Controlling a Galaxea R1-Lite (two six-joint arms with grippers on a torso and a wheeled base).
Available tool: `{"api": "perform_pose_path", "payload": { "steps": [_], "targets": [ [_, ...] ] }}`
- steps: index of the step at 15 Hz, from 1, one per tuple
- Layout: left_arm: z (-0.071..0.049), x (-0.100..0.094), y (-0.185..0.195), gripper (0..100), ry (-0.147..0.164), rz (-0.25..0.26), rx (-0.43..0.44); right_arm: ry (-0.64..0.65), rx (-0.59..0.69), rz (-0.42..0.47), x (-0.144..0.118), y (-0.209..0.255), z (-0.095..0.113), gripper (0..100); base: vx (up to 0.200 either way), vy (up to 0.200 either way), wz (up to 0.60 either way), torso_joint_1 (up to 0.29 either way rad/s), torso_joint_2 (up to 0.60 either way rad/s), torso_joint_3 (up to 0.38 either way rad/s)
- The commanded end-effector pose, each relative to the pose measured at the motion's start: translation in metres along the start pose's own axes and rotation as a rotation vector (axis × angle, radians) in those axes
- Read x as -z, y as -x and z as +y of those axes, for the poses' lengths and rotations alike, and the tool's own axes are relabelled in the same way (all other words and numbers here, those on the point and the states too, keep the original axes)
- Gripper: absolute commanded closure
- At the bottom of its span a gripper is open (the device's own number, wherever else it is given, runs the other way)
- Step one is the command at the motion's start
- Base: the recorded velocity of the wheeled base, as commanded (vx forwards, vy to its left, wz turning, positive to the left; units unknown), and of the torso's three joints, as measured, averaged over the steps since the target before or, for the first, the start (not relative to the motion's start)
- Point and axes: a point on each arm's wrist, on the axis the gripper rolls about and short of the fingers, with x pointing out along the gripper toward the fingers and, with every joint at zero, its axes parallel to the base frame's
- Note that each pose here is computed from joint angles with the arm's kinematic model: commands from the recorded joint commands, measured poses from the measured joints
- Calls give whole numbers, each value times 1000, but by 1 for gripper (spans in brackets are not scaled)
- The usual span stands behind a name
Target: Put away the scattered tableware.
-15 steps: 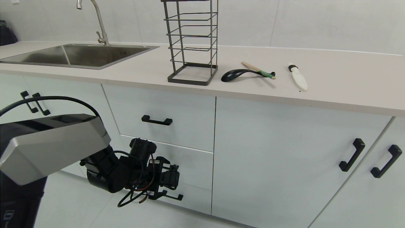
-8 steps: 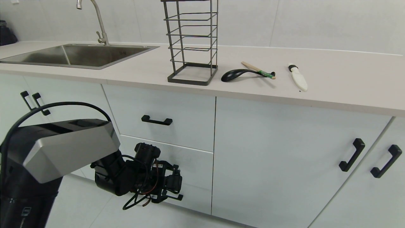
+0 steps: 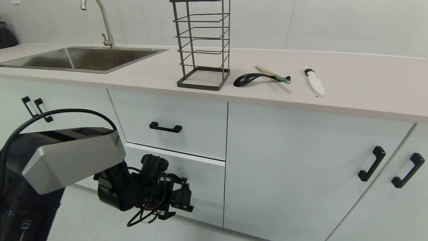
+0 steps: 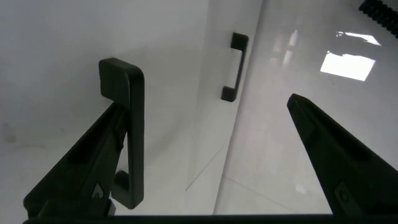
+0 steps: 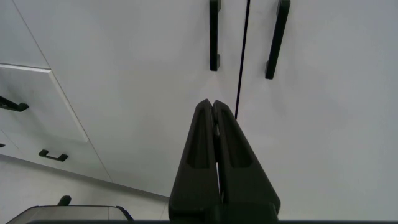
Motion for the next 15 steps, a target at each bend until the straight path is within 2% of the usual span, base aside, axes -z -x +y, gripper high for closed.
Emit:
{"api": "perform_pose_path", "payload": {
  "steps": [1, 5, 8, 11, 13, 14, 15],
  "targets": [
    [-4, 1, 3, 0, 7, 6, 10, 0, -1, 1, 0, 0, 0, 100, 0, 0, 0, 0, 0, 0],
    [-3, 2, 4, 0, 7, 4, 6, 0, -1, 1, 0, 0, 0, 100, 0, 0, 0, 0, 0, 0],
    [8, -2, 26, 0, 5, -7, -53, 0, -1, 1, 0, 0, 0, 100, 0, 0, 0, 0, 0, 0],
    [-4, -6, 67, 0, 15, -7, -75, 0, -1, 1, 0, 0, 0, 100, 0, 0, 0, 0, 0, 0],
    [-12, -10, 95, 0, 48, -14, -97, 0, -1, 1, 0, 0, 0, 100, 0, 0, 0, 0, 0, 0],
    [-20, -14, 118, 0, 93, -25, -127, 0, -1, 1, 0, 0, 0, 100, 0, 0, 0, 0, 0, 0],
    [-19, -18, 133, 0, 97, -42, -168, 0, -1, 1, 0, 0, 0, 100, 0, 0, 0, 0, 0, 0]
  ]
}}
